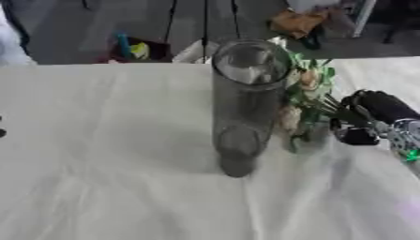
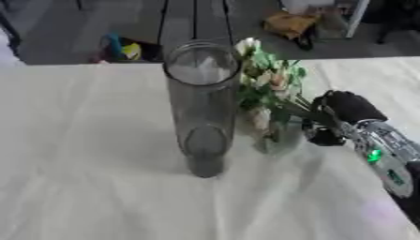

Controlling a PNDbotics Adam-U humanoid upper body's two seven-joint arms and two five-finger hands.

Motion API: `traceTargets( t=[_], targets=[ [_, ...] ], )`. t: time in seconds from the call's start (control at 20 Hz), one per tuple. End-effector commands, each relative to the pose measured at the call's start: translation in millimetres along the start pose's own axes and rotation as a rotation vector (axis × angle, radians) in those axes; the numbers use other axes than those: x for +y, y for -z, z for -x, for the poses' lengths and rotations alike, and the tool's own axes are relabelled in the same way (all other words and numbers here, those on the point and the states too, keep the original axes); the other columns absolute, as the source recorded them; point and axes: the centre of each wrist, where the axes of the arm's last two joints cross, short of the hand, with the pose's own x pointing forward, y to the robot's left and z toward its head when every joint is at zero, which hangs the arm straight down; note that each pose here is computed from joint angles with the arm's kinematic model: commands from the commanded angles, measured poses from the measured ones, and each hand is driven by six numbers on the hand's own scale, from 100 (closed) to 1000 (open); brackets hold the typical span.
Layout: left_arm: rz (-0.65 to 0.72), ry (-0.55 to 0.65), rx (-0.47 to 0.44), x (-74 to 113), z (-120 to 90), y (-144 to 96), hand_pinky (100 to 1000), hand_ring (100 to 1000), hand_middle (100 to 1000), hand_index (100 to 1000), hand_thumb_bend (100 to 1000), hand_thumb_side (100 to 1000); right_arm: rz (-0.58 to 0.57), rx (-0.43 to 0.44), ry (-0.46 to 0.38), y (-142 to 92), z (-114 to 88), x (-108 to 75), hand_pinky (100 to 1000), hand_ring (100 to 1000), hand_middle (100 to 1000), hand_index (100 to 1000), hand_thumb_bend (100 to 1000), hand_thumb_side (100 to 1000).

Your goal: Arrange flowers into the vase.

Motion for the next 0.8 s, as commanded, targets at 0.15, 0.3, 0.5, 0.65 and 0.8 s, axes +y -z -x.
traceTargets(
  t=[0.15,0.3,0.5,0.65,0.8],
  targets=[
    [0.008,-0.01,-0.03,-2.0,-6.3,4.0,581,632,705,861,100,1000,0.023,0.012,-0.036,1.4,7.7,-14.7,359,373,360,513,100,515],
    [0.009,-0.011,-0.03,-2.2,-6.4,4.1,581,631,706,861,100,1000,0.054,0.022,-0.033,1.6,8.3,-15.4,246,247,301,410,100,652],
    [0.012,-0.013,-0.03,-2.8,-6.5,4.2,581,631,705,861,100,1000,0.084,0.02,-0.03,2.2,8.1,-13.1,100,100,158,266,100,770],
    [0.013,-0.013,-0.029,-2.8,-6.6,4.3,581,631,705,861,100,1000,0.092,0.018,-0.024,2.9,9.2,-11.1,100,100,158,266,100,770],
    [0.016,-0.014,-0.029,-3.0,-6.5,4.0,581,629,704,861,100,1000,0.086,0.024,-0.017,4.0,11.5,-8.5,100,100,101,172,100,705]
  ],
)
